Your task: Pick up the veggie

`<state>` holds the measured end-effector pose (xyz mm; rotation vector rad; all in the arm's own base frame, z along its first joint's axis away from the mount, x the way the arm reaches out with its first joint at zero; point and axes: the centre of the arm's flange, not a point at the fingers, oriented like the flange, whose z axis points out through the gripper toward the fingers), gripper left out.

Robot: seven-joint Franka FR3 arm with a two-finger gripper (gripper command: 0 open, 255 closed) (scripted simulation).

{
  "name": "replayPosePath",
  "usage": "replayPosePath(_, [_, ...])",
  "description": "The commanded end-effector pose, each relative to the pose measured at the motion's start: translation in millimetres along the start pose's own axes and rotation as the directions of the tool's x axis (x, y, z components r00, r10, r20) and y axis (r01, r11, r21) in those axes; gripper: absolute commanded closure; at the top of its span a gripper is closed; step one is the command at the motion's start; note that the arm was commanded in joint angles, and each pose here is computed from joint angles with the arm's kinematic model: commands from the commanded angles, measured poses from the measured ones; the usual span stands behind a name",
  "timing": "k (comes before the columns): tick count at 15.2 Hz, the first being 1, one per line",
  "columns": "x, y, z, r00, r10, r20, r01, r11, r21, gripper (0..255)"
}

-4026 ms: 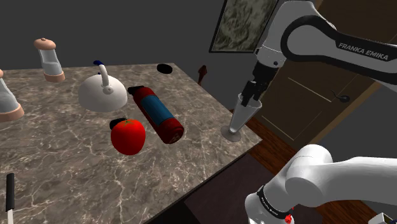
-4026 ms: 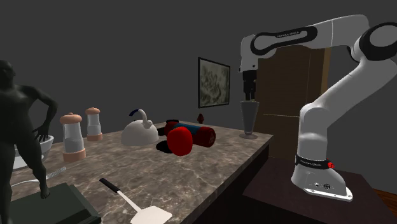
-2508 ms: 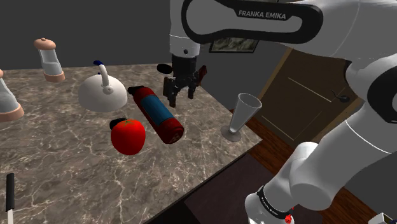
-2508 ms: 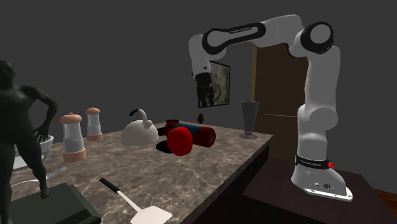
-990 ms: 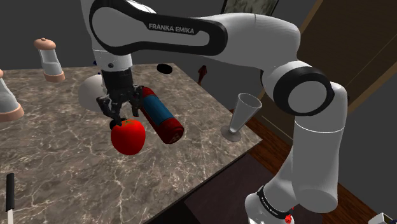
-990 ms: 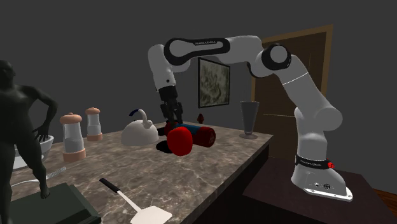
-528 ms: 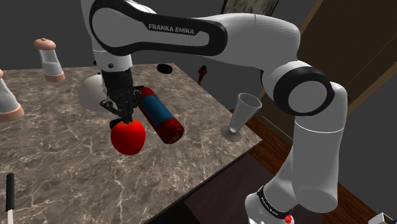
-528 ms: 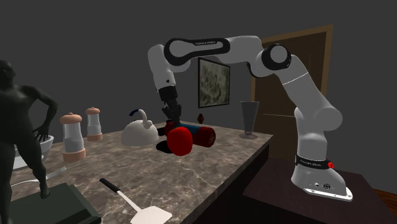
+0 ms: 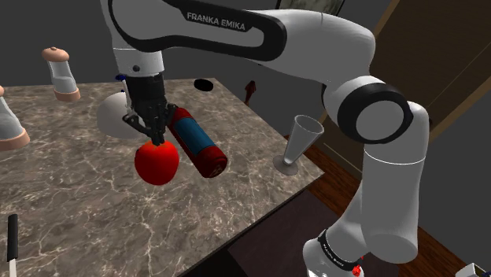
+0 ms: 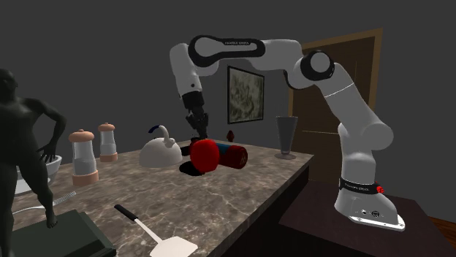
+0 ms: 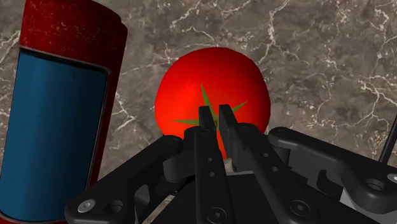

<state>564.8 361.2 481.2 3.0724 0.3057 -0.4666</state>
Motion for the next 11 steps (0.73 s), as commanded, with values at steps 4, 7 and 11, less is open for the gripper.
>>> replayPosePath(4, [-7.6,0.1,-24.5,1.0,0.0,0.0,0.0,1.0,0.0,255])
replayPosePath(7, [-12.2,-0.1,-39.6,1.0,0.0,0.0,0.0,1.0,0.0,255])
replayPosePath(11, [-15.6,-0.2,-50.5,1.0,0.0,0.0,0.0,1.0,0.0,255])
